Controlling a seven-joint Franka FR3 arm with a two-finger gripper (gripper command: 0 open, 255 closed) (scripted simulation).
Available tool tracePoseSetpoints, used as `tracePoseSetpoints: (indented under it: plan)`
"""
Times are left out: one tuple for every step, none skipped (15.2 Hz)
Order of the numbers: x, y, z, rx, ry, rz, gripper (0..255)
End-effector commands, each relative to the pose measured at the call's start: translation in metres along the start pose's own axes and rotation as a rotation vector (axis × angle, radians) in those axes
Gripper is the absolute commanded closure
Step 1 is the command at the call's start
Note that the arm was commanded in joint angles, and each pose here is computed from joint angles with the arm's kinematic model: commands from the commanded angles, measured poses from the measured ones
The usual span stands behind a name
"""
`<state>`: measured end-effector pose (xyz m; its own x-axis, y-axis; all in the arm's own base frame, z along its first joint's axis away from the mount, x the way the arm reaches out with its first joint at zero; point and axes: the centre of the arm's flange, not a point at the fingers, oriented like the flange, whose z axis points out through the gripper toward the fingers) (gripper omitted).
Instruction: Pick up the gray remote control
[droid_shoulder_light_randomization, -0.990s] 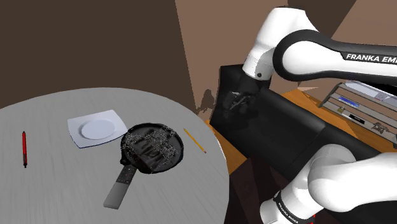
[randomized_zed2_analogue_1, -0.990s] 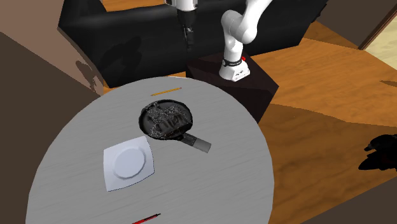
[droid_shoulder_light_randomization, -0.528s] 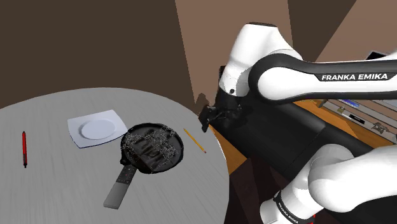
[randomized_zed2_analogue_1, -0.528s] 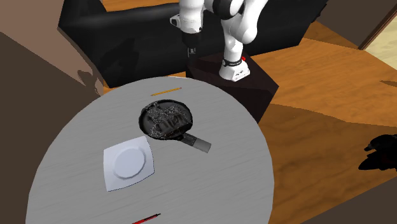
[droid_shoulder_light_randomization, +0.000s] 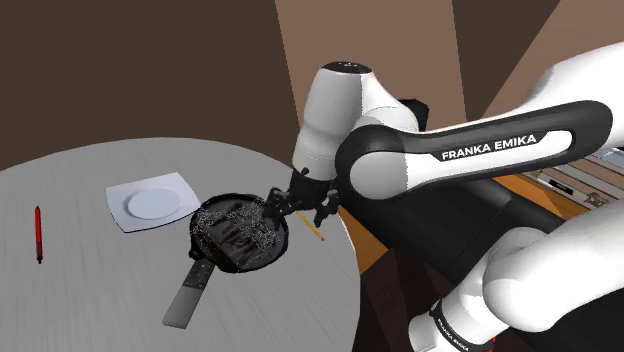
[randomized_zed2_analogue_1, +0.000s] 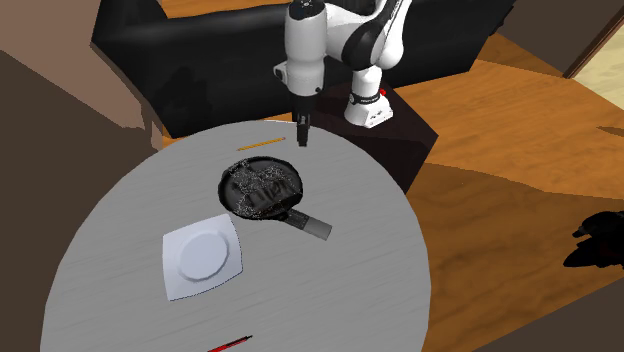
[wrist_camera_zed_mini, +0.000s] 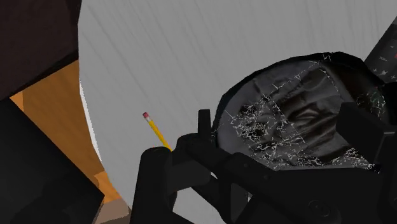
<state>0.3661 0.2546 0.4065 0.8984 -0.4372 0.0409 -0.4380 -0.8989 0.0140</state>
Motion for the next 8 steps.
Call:
tracePoseSetpoints:
  plan:
    - [-0.002,-0.025,0.013,-0.001,-0.002,0.044,0]
    - [-0.002,-0.037,0.019,-0.002,-0.003,0.064,0]
    - [-0.003,-0.048,0.026,-0.004,-0.003,0.084,0]
    - [-0.003,-0.06,0.032,-0.006,-0.004,0.104,0]
    - [-0.003,-0.072,0.039,-0.007,-0.004,0.124,0]
    - [-0.003,-0.084,0.045,-0.009,-0.004,0.143,0]
    - [-0.002,-0.095,0.052,-0.01,-0.005,0.163,0]
    - [-0.002,-0.107,0.058,-0.012,-0.005,0.183,0]
